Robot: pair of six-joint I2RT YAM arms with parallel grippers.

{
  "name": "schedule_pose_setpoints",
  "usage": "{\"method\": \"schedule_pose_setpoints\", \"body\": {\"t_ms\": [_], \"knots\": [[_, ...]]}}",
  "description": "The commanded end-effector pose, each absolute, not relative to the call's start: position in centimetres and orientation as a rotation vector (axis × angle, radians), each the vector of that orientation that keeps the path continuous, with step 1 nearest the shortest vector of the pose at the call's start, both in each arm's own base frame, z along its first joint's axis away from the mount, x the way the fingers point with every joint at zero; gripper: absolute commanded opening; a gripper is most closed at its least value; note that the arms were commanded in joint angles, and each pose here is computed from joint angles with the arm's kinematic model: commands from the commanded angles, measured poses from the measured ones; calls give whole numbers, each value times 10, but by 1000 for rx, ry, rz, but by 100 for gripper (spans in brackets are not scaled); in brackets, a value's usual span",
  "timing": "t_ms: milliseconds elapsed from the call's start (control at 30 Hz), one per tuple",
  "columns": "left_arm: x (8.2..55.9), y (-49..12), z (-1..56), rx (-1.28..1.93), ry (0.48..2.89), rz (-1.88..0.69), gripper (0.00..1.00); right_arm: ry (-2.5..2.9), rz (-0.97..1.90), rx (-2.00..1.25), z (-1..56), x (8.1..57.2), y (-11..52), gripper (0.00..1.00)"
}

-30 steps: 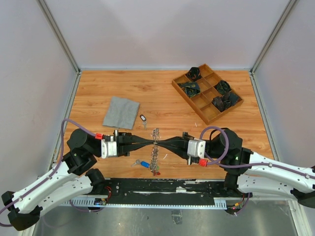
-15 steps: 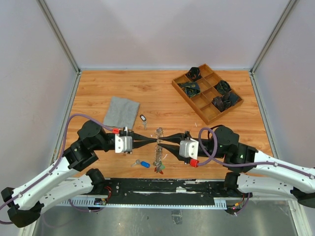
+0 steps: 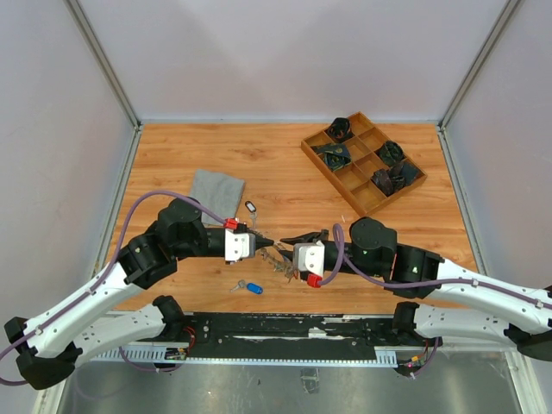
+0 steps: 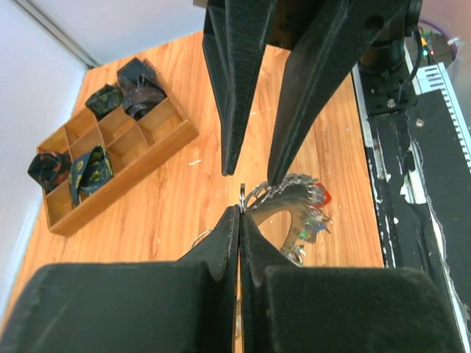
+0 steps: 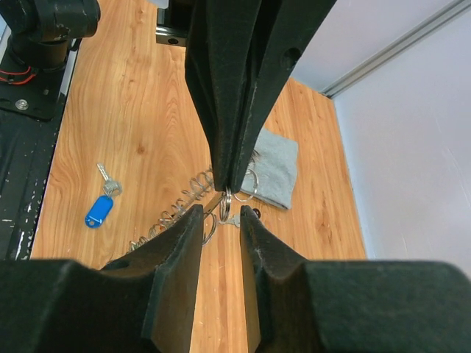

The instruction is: Put the keys on the keyring

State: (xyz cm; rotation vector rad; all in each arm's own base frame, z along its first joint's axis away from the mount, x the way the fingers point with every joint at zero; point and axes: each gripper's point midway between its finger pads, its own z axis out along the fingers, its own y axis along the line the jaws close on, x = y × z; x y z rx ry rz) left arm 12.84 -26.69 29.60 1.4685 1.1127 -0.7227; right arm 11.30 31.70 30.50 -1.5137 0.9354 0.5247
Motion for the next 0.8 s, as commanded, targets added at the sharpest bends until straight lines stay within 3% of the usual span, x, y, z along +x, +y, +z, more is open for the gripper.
{"method": "schedule_pose_setpoints", "body": {"t_ms": [0, 633, 767], "knots": [[127, -265, 319, 1470, 1038, -689, 1, 934, 496, -1490, 317, 117, 316, 27], [119, -264, 319, 1497, 1013, -713, 1, 962, 534, -1518, 306, 117, 334, 20], [118, -264, 318, 1504, 1011, -716, 1, 967, 540, -1526, 305, 117, 335, 11]]}}
